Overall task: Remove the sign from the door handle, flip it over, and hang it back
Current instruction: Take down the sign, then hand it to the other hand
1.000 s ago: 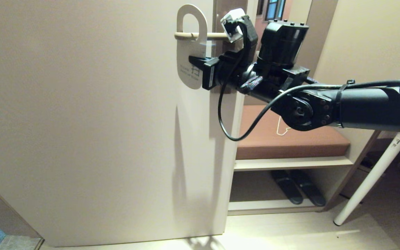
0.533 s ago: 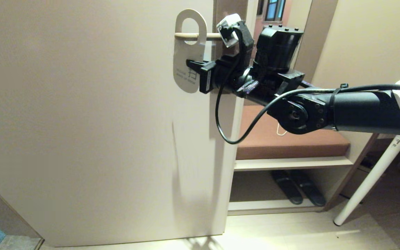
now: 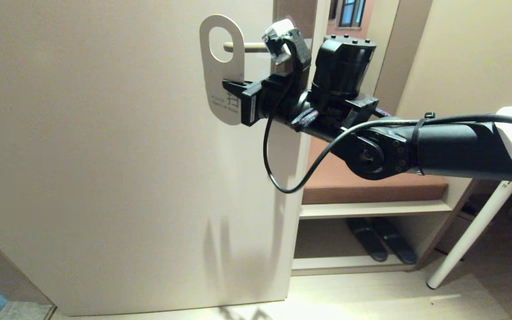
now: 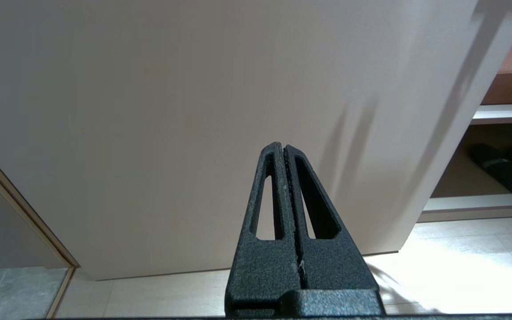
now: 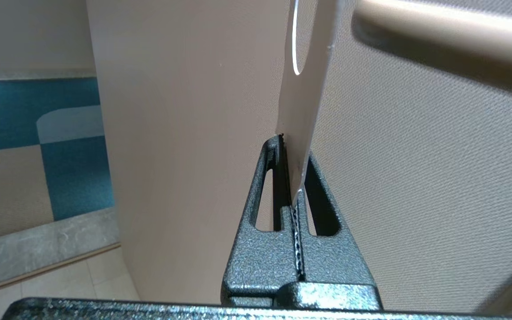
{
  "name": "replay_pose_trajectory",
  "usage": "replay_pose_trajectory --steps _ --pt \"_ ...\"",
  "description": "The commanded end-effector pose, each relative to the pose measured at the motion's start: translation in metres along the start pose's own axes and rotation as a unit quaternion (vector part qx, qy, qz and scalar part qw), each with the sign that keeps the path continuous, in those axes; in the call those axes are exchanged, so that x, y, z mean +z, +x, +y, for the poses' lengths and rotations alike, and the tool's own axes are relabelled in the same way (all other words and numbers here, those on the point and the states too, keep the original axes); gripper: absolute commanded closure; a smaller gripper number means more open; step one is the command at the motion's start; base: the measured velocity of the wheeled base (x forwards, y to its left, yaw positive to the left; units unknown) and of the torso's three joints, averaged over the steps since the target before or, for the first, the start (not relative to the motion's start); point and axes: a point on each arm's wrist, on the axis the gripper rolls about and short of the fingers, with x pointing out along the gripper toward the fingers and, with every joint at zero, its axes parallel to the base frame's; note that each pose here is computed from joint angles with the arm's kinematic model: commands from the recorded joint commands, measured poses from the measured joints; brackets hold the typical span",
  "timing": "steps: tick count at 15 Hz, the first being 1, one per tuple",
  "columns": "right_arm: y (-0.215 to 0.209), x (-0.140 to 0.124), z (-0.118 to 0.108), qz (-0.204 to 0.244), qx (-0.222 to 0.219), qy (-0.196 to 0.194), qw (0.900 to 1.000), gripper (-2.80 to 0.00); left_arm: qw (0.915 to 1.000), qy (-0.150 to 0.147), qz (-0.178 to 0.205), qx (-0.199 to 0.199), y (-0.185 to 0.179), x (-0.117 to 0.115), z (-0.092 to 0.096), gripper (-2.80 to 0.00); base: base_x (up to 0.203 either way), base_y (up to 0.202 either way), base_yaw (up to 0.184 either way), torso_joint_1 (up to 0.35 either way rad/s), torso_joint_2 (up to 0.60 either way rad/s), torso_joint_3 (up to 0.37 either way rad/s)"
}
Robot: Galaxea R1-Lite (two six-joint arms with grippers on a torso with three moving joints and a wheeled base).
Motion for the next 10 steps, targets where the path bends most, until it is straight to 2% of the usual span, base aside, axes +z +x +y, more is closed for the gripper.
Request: replay_pose_trajectory --steps 1,6,10 --pt "0.001 -0.003 0.003 0.002 0.006 0.003 1.000 0.00 1.0000 0.000 0.001 0.000 0.000 0.000 0.000 0.00 0.000 0.000 0.000 0.000 0.00 0.000" --pt "-0.022 0.003 0.012 0.018 0.072 0.016 0.997 0.00 1.0000 0.000 0.001 0.000 0.000 0.000 0.000 0.00 0.000 0.000 0.000 0.000 0.00 0.000" --pt "-0.054 0.010 0.021 0.042 0.081 0.026 0.996 0.00 1.0000 0.000 0.001 0.000 0.000 0.000 0.000 0.00 0.000 0.000 0.000 0.000 0.00 0.000"
